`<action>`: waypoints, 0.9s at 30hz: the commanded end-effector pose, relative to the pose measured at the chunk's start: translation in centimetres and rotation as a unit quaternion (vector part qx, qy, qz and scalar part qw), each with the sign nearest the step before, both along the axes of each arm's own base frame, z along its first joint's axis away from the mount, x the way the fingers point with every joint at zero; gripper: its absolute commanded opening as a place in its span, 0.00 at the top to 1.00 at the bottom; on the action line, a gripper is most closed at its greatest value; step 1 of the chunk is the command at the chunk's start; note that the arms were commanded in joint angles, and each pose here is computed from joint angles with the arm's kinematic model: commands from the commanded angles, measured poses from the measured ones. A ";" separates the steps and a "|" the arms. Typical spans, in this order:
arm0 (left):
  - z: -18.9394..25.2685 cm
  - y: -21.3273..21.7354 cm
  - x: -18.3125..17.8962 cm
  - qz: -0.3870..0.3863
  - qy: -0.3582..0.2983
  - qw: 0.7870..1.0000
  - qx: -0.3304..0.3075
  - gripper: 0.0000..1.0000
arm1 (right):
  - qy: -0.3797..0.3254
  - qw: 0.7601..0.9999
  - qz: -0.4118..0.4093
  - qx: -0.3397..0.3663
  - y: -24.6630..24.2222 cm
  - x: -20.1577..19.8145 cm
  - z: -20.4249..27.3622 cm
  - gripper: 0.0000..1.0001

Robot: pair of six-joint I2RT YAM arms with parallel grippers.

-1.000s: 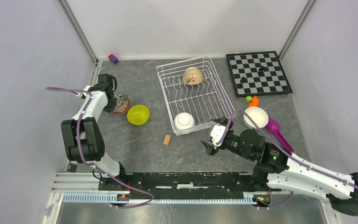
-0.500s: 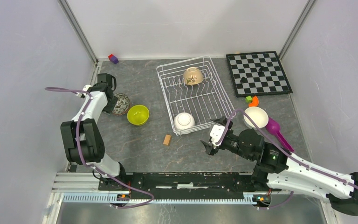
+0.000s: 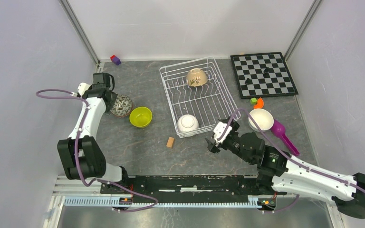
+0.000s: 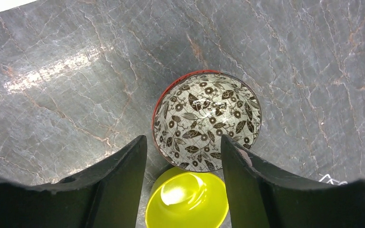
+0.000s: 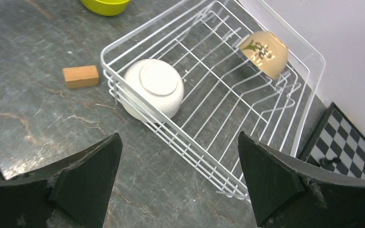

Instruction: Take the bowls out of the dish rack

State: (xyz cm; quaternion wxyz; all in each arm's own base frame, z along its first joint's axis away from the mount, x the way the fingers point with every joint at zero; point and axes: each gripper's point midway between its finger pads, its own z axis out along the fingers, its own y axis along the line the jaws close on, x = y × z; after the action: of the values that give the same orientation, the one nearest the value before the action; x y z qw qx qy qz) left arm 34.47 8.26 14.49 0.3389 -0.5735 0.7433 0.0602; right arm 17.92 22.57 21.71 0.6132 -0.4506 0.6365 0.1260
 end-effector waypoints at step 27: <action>12.1 -17.1 3.3 -0.402 -0.146 0.900 0.087 0.07 | 0.146 0.959 -0.227 0.084 2.5 7.2 -1.5 0.02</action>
State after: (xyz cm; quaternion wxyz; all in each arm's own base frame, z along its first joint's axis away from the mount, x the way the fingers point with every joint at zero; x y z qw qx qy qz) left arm 37.27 -5.34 22.51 0.4394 -0.3157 0.8387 -0.0616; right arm 23.32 24.69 17.39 0.5411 -0.2803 0.7900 0.0669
